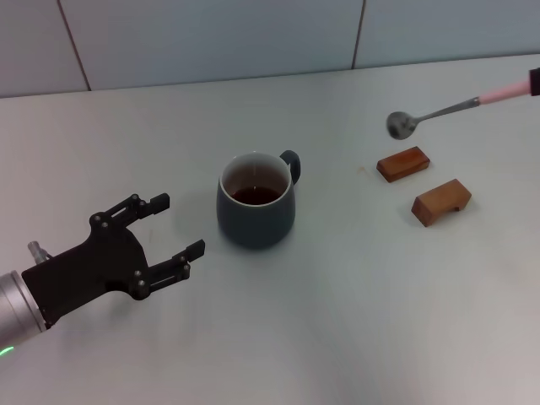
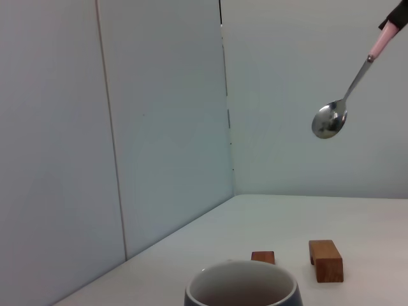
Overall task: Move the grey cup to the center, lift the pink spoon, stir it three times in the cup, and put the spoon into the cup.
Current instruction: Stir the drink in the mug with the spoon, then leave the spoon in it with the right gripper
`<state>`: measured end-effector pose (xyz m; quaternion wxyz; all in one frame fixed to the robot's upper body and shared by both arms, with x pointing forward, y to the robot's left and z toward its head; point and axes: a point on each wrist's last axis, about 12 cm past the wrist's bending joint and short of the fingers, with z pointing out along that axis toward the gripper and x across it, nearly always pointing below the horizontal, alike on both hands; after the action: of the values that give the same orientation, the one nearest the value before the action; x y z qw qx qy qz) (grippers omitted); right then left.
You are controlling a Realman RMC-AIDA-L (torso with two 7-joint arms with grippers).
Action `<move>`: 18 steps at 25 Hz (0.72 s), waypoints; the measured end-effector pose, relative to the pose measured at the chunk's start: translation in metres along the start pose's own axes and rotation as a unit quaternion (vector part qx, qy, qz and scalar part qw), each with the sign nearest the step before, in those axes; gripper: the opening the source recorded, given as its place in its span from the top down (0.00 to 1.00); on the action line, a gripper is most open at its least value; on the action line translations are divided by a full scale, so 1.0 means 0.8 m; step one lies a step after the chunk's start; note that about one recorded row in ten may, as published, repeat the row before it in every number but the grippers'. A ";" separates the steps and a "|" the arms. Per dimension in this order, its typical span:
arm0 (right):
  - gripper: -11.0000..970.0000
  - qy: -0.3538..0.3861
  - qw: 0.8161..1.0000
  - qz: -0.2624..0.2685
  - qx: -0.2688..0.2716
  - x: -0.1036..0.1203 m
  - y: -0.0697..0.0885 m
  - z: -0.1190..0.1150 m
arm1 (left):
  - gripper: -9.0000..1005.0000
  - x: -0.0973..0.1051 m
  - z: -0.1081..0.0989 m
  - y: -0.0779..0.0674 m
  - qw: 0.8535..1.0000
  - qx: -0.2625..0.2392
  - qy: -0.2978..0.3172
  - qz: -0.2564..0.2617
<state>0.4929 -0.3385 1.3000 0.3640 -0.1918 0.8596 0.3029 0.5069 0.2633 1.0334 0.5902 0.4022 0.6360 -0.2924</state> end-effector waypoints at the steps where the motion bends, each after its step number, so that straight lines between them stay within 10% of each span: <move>1: 0.87 0.018 1.000 -0.005 -0.002 -0.012 0.004 0.007 | 0.20 0.000 -0.001 0.001 1.000 0.000 0.000 -0.001; 18: 0.87 0.089 0.995 -0.044 -0.028 -0.085 0.018 0.069 | 0.20 0.001 -0.004 0.001 1.000 -0.001 0.005 -0.001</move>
<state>0.5581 -0.2838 1.3253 0.2938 -0.2658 0.8703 0.2927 0.5061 0.2671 1.0332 0.5872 0.4020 0.6395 -0.2907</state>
